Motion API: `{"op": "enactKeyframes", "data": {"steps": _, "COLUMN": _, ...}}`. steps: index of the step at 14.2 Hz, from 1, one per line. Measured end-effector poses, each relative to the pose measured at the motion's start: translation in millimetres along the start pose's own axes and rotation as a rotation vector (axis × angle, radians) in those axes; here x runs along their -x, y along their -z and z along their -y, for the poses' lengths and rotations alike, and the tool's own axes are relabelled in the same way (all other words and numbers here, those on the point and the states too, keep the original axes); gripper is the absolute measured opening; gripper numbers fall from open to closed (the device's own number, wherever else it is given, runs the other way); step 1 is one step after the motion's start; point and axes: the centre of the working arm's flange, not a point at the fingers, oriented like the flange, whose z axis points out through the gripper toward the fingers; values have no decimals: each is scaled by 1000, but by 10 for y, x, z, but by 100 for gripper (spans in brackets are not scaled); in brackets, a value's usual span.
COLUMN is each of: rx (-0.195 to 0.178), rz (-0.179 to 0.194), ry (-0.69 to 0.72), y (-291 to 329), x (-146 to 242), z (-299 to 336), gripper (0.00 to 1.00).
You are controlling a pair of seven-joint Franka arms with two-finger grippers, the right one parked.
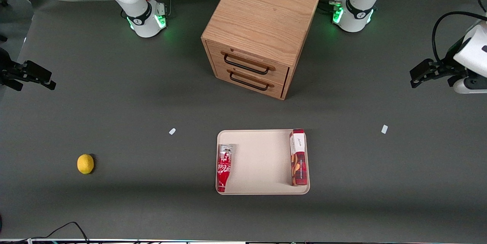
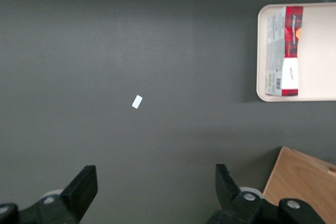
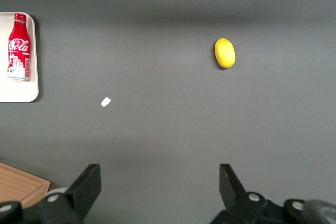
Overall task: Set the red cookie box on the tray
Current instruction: 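Open the left gripper and raise it away from the tray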
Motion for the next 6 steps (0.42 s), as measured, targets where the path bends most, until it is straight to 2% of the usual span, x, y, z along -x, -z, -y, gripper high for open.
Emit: {"op": "enactKeyframes", "data": {"steps": 6, "rx": 28, "rz": 41, "ry": -49, "y": 62, "x": 135, "z": 37, "gripper": 100}}
